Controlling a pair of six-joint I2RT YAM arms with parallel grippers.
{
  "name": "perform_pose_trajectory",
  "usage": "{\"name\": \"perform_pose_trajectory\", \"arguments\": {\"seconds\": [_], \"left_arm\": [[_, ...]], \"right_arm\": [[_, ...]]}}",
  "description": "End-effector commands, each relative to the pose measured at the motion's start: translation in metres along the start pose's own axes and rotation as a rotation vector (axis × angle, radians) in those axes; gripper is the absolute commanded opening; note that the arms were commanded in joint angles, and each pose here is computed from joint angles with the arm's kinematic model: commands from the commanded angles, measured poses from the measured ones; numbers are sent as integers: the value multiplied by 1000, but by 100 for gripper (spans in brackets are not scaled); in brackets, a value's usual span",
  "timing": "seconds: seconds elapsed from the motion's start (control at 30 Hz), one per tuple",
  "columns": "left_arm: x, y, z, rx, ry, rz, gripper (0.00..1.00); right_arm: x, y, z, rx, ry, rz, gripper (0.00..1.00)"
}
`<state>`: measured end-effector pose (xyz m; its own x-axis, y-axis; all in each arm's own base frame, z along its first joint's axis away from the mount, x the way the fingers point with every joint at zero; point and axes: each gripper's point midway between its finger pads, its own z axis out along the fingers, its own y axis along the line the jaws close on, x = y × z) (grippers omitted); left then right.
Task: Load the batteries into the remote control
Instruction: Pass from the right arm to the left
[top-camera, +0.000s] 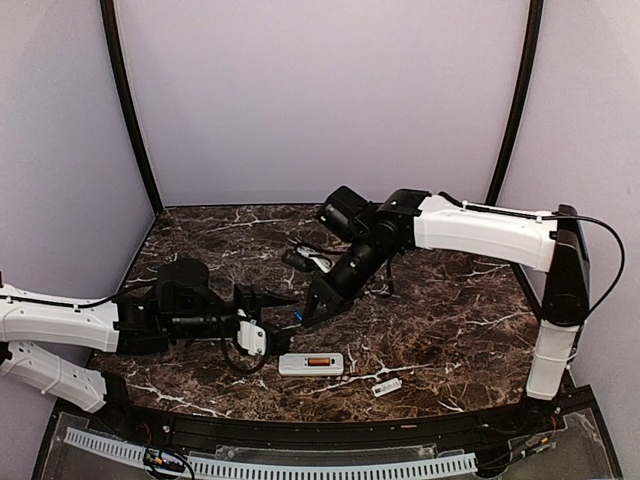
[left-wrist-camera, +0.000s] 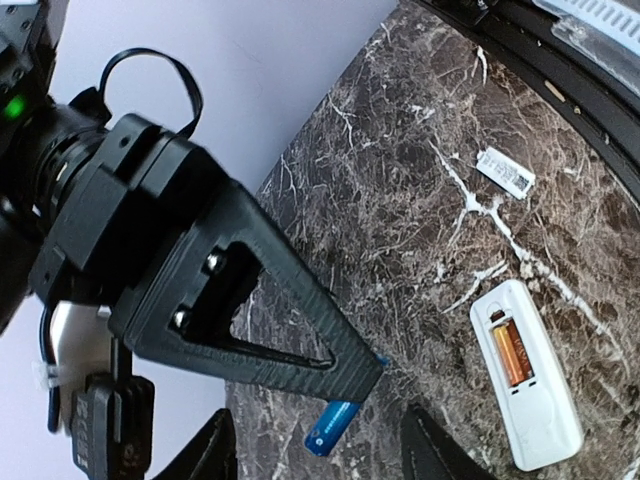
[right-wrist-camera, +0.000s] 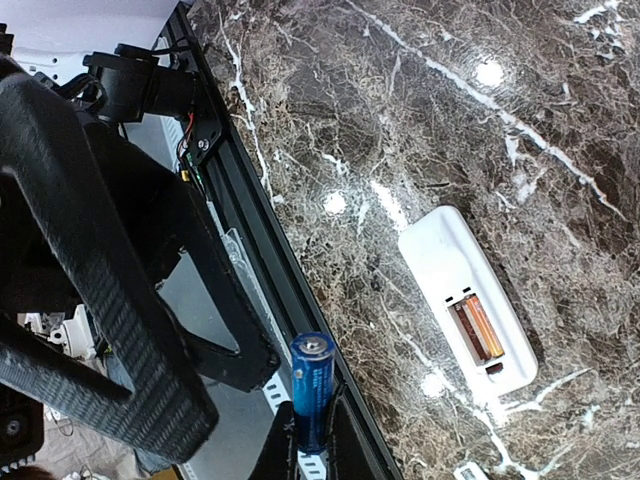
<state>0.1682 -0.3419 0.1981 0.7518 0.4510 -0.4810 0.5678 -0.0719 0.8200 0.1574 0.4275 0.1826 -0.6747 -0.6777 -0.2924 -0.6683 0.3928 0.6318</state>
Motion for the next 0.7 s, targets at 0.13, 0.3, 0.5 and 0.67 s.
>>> {"name": "perform_pose_trajectory", "arguments": {"seconds": [0.13, 0.3, 0.5, 0.67], "left_arm": [[10, -4, 8, -4, 46, 92, 43], [15, -9, 11, 14, 66, 99, 37], [19, -10, 13, 13, 85, 99, 30], [18, -11, 13, 21, 82, 97, 18]], "right_arm": [[-5, 16, 5, -51, 26, -50, 0], [-4, 15, 8, -43, 37, -53, 0], [-2, 19, 9, -56, 47, -62, 0], [-2, 18, 12, -58, 54, -60, 0]]}}
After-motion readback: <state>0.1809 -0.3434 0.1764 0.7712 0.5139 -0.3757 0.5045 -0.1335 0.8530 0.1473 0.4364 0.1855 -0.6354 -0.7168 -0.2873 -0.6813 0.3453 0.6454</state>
